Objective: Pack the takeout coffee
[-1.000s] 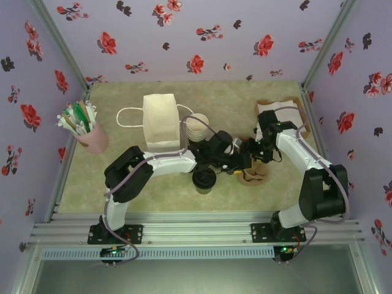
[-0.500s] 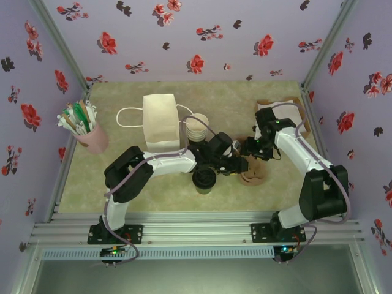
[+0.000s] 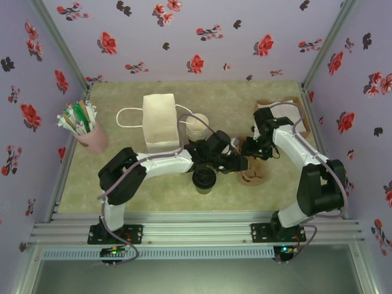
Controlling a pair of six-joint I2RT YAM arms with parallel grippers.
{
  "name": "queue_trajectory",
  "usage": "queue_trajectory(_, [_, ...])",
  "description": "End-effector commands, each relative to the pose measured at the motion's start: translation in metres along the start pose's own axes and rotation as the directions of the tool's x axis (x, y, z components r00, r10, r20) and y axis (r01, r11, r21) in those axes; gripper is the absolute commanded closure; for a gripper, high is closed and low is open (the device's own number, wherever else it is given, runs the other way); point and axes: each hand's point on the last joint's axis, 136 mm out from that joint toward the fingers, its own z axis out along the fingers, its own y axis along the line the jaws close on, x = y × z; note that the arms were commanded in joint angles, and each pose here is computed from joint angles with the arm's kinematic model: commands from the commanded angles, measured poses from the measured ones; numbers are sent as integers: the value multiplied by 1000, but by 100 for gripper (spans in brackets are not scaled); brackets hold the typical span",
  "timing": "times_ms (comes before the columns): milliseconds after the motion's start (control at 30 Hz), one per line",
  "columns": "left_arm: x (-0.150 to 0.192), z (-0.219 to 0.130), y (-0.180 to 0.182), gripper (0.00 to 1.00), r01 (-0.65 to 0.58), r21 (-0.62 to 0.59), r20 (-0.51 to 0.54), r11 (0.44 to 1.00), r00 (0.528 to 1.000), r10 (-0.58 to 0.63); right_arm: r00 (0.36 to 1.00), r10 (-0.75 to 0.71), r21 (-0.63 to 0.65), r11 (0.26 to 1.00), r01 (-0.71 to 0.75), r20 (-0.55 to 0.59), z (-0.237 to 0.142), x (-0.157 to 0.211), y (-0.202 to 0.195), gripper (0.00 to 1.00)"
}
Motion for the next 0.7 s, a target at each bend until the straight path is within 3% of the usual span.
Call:
queue_trajectory(0, [0,-21,-23,48,-68,21,35,997,997,68,999,-38,23,999,38,-8,-3,-2,1,50])
queue_trajectory(467, [-7,-64,-51,43,-150,6,104,989,984,148,996,-74,87,993,78,-49,4,0,-3,53])
queue_trajectory(667, [-7,-66,-51,42,-157,0,109,988,982,156,994,-86,143,985,95,-68,7,3,-10,53])
